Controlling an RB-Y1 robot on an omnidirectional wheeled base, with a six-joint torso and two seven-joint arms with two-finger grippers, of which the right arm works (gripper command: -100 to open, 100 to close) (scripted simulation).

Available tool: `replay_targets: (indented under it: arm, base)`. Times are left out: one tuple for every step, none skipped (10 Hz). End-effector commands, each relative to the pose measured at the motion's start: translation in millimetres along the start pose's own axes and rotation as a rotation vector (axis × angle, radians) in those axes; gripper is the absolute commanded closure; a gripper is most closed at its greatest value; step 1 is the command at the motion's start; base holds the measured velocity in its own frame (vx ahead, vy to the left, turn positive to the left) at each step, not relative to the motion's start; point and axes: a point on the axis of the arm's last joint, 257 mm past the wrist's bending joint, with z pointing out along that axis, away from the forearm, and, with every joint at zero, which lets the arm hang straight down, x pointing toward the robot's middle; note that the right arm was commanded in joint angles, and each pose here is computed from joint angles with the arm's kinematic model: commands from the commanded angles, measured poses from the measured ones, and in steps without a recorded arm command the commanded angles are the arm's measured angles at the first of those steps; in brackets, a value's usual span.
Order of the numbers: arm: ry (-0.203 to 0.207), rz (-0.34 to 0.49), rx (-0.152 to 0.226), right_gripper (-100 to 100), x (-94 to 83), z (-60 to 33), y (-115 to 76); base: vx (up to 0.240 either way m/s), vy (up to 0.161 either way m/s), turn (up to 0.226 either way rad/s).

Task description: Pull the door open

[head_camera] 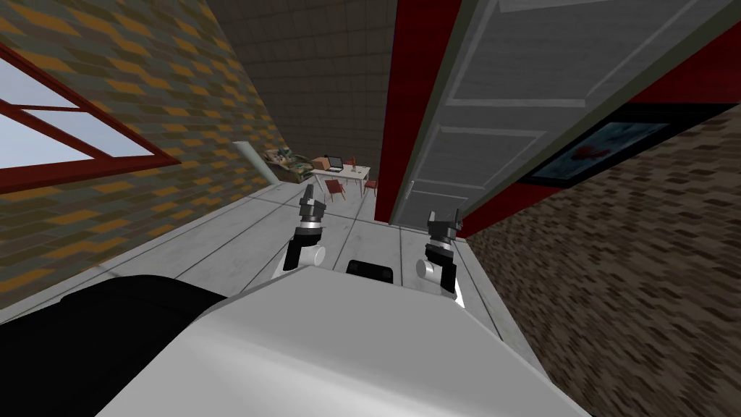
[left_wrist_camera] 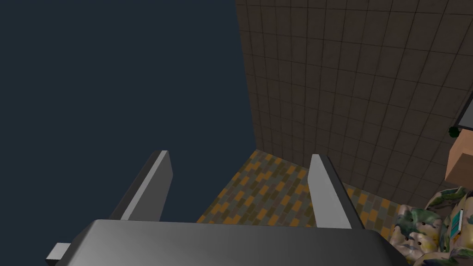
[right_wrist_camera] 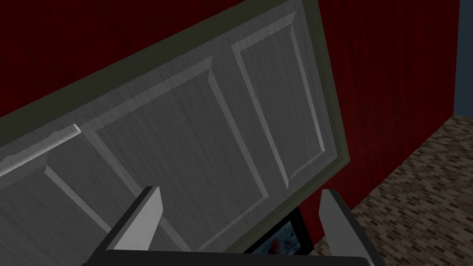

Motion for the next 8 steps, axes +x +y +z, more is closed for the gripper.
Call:
replay_targets:
  arm:
    - [-0.012,0.041,0.014,-100,-8.2,-0.3,-11.5]
    - [-0.02,0.065,0.022,-100,-13.7,-1.0,-18.4]
    - [-0.03,0.092,0.03,-100,-19.8,-2.0,-25.9]
    - [-0.039,0.119,0.035,-100,-25.3,-2.4,-31.8]
    - [-0.05,0.145,0.042,-100,-31.5,-3.5,-38.9]
    - [-0.052,0.144,0.045,-100,-32.3,-4.1,-40.4]
    - [-0.064,0.17,0.052,-100,-38.7,-5.4,-47.4]
    - [-0.077,0.198,0.059,-100,-45.5,-6.8,-54.7]
  base:
    - [0.09,-0.054,0.12]
    - [0.09,-0.055,0.125]
    - [0.085,-0.044,0.116]
    - [0.087,-0.045,0.139]
    - [0.095,-0.065,0.154]
    - [0.063,-0.045,0.032]
    - [0.05,-0.029,0.06]
    - [0.065,-0.047,0.124]
